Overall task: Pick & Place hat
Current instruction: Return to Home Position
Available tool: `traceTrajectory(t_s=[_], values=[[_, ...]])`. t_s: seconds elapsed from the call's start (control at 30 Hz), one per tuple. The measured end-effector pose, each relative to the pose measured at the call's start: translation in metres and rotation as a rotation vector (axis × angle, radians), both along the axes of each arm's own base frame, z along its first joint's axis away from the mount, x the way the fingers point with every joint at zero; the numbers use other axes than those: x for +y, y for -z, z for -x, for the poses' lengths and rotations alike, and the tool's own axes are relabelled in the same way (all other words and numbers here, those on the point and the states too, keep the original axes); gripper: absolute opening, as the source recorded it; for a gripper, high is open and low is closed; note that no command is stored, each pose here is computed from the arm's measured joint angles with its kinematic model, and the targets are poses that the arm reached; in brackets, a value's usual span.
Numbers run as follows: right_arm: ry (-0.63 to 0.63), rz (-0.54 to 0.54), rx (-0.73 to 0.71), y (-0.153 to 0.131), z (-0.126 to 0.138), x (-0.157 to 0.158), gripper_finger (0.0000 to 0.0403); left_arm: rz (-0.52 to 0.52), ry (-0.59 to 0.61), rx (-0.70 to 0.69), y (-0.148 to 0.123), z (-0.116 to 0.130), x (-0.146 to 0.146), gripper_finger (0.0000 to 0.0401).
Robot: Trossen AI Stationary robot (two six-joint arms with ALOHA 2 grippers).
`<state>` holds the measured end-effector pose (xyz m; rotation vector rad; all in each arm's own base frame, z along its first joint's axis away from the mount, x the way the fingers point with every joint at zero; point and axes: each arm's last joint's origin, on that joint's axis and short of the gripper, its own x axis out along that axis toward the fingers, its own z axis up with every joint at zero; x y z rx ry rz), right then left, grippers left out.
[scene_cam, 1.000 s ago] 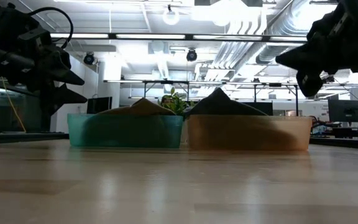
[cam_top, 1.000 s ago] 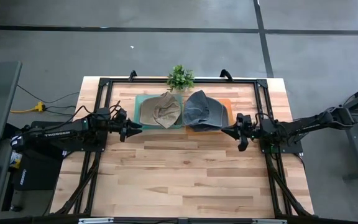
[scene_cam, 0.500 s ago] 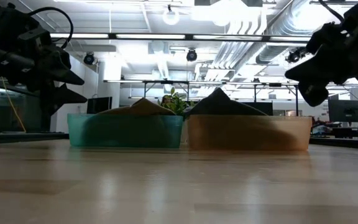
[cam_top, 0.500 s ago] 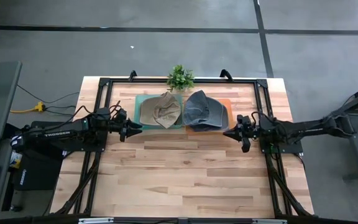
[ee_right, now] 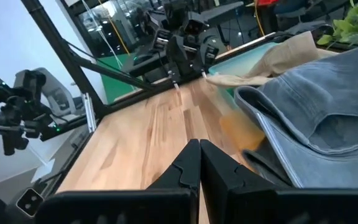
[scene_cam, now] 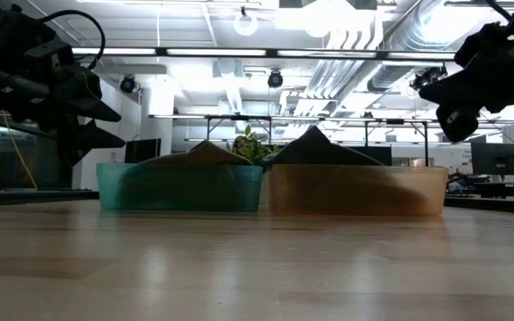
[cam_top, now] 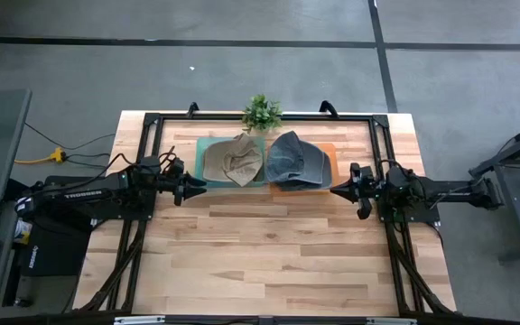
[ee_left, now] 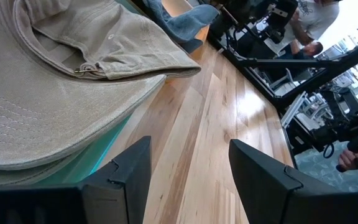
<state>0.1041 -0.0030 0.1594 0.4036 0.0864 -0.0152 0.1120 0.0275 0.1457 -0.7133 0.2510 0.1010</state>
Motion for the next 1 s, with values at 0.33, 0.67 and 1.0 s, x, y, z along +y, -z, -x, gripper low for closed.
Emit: traceTrajectory(t_s=[0.33, 0.67, 1.0], values=[[0.012, -0.031, -0.002, -0.0004, 0.0005, -0.0002, 0.0, 0.0, 0.0, 0.0, 0.0001, 0.0, 0.0, 0.0192], [0.013, -0.036, -0.008, -0.001, 0.0004, -0.0002, 0.0, -0.001, -0.003, 0.0, 0.0001, 0.0, 0.0001, 0.0192], [0.014, -0.035, -0.01, -0.0012, 0.0004, -0.0002, 0.0008, -0.001, -0.003, 0.0, 0.0, 0.0, 0.0001, 0.0192]])
